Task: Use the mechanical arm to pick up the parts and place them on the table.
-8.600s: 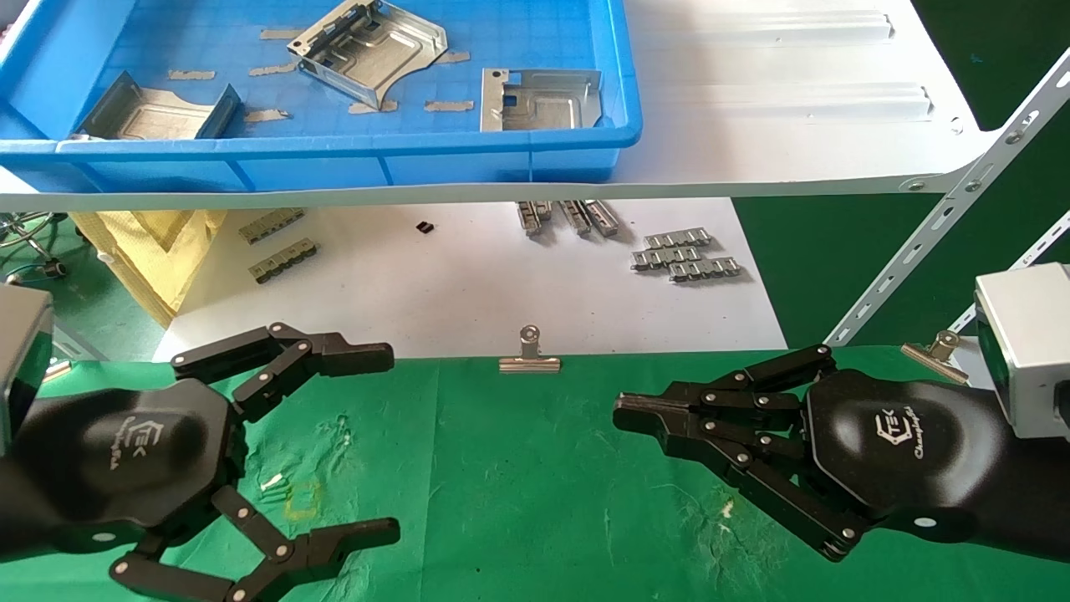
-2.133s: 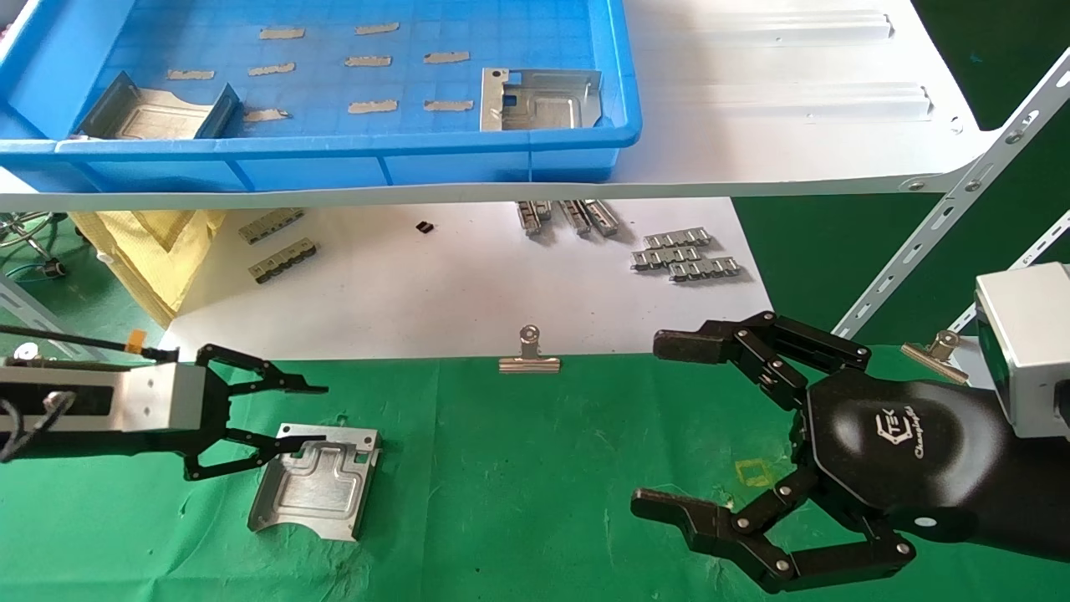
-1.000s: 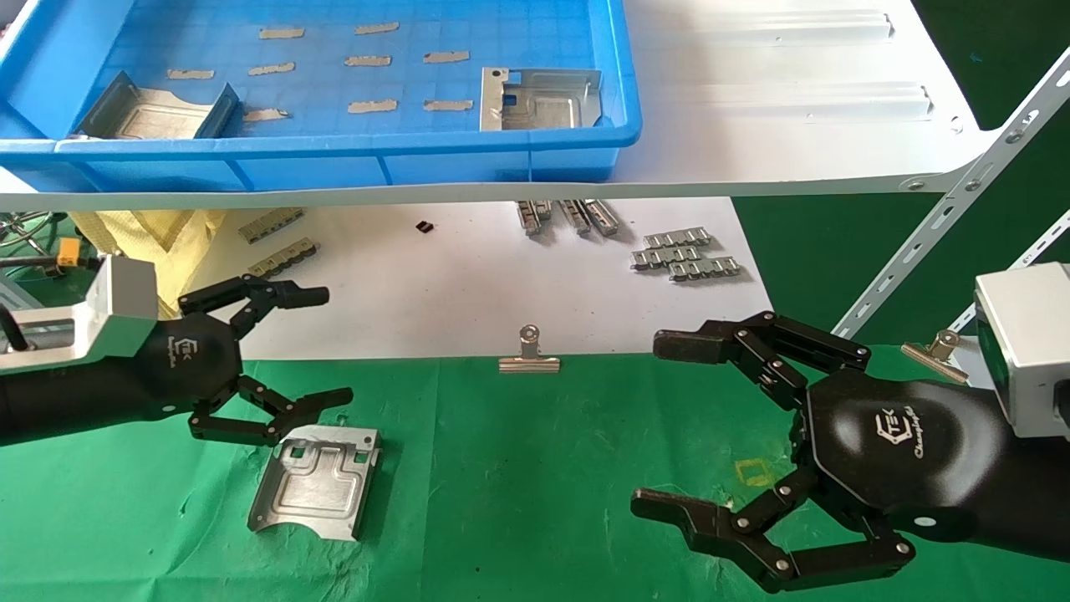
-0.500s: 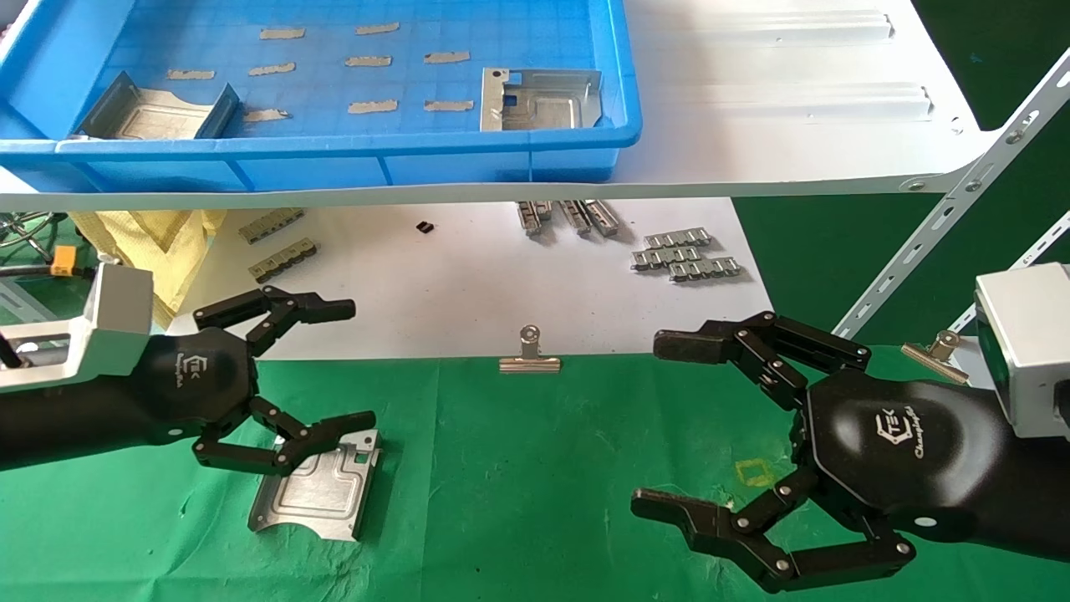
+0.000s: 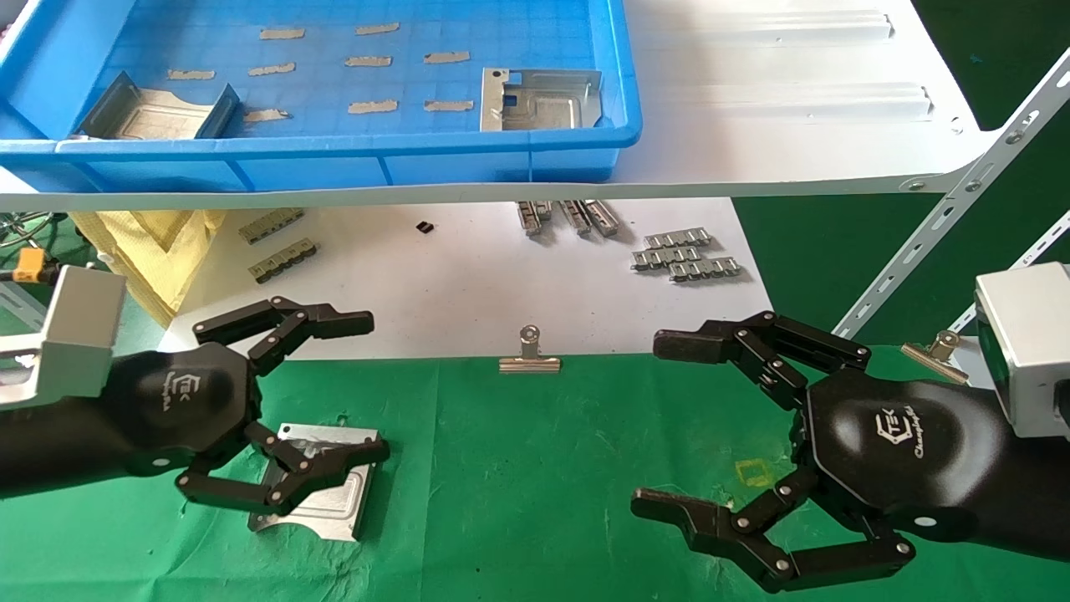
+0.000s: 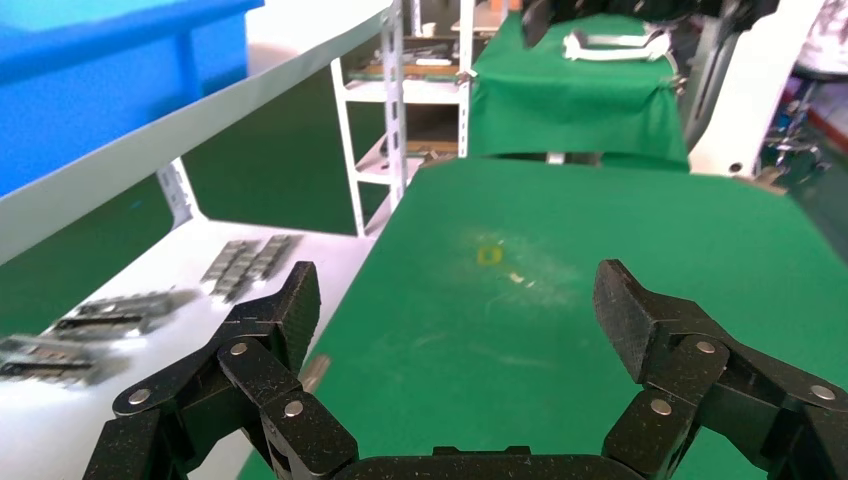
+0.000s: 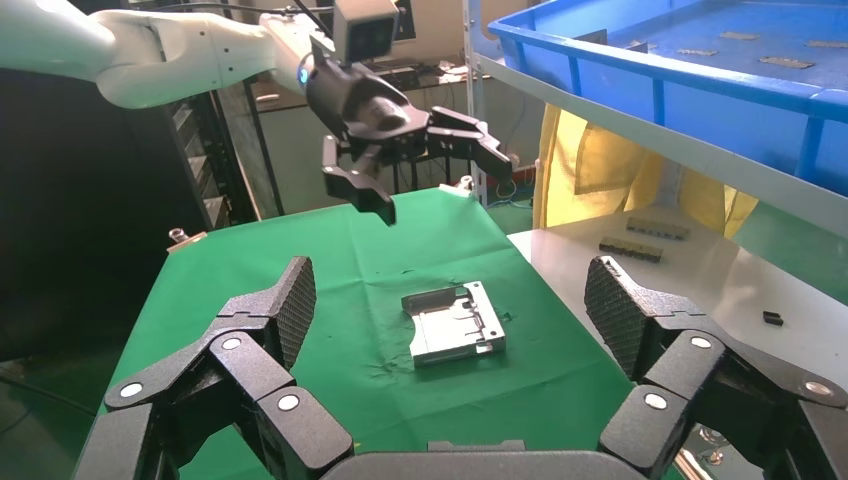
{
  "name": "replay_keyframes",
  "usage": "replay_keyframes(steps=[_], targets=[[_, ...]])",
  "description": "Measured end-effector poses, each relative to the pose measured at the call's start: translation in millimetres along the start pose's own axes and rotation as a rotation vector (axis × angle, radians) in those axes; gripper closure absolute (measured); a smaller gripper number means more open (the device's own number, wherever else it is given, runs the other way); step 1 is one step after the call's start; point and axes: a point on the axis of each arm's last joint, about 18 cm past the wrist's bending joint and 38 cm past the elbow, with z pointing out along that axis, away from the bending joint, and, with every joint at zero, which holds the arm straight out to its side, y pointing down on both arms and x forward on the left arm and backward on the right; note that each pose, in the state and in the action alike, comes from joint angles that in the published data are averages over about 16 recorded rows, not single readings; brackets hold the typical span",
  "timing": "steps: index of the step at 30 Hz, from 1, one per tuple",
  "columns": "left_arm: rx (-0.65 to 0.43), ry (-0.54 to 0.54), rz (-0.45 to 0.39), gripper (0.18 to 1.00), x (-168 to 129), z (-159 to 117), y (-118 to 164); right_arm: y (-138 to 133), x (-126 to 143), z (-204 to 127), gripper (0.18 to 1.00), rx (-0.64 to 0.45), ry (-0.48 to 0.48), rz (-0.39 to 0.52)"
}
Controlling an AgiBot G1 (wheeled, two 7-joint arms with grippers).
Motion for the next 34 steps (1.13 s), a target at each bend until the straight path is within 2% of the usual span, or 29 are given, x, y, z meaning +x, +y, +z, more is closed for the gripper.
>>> replay_keyframes(steps=[21, 34], targets=[[0.054, 0.094, -0.059, 0.184, 51.1, 3.8, -39.2, 0.0, 0.0, 0.0, 0.178, 0.000, 0.000, 0.000], [0.058, 0.108, -0.062, 0.184, 60.0, 3.7, -45.5, 0.0, 0.1, -0.1, 0.178, 0.000, 0.001, 0.000]])
